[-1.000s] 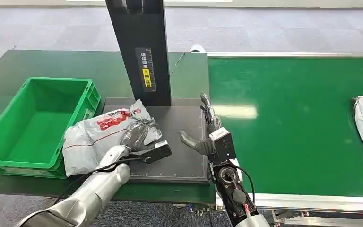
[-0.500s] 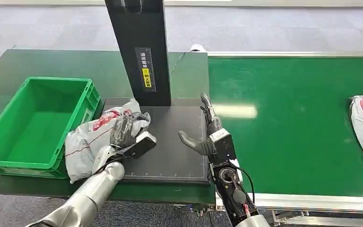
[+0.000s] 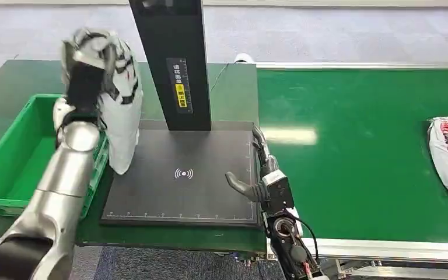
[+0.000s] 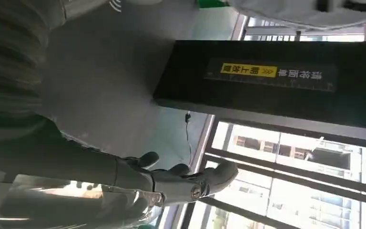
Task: Moved the parcel from conveyor to table for the left to box.
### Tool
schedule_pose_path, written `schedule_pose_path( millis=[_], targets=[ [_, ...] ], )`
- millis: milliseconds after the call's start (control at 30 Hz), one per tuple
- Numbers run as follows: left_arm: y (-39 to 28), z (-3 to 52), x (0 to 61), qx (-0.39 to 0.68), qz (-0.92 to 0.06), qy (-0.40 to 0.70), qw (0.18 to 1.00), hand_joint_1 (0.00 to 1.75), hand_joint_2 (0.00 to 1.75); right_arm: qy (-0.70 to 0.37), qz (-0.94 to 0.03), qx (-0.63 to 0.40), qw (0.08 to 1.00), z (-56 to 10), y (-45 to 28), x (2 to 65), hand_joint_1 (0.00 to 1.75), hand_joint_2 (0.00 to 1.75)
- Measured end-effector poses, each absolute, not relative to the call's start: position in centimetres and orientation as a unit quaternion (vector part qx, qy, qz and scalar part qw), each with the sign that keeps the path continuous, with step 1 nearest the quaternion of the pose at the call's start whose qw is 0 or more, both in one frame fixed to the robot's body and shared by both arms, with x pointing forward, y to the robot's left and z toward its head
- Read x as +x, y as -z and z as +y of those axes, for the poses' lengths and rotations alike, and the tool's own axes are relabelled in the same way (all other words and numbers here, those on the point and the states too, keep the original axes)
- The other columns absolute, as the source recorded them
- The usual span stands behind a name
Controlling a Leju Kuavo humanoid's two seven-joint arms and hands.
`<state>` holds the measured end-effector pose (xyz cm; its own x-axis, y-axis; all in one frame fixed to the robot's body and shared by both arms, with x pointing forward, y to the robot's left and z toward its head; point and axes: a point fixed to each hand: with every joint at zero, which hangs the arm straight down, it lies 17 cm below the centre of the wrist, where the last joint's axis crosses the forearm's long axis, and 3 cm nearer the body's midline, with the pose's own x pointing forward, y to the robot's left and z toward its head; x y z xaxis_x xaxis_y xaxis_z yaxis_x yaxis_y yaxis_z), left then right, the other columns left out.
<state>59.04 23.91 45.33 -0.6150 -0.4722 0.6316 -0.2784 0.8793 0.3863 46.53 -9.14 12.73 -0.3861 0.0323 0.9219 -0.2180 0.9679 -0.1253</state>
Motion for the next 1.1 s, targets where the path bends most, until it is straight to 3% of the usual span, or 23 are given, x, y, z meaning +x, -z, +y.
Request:
schedule_pose_path(
  millis=[267, 400, 533, 833, 1100],
  targets=[
    [-65.8, 29.8, 57.6, 0.279, -0.900, 0.071, 0.327, 1.75, 1.75, -0.110, -0.821, 0.042, 0.559, -10.6, -11.6, 46.2, 0.00, 1.75],
    [-70.0, 32.0, 57.1, 0.335, -0.883, 0.058, 0.323, 1.75, 1.75, -0.112, -0.823, 0.042, 0.555, -10.7, -11.9, 46.2, 0.00, 1.75],
    [-70.7, 34.6, 58.4, 0.412, -0.844, 0.075, 0.335, 1.75, 1.75, -0.117, -0.826, 0.046, 0.550, -10.6, -12.3, 46.0, 0.00, 1.75],
    [-69.7, 36.4, 60.0, 0.430, -0.824, 0.080, 0.361, 1.75, 1.75, -0.118, -0.828, 0.044, 0.546, -10.6, -12.6, 46.1, 0.00, 1.75],
    [-58.3, 43.4, 64.9, 0.501, -0.696, 0.152, 0.490, 1.75, 1.75, -0.117, -0.832, 0.049, 0.540, -10.7, -13.2, 45.8, 0.00, 1.75]
  ],
)
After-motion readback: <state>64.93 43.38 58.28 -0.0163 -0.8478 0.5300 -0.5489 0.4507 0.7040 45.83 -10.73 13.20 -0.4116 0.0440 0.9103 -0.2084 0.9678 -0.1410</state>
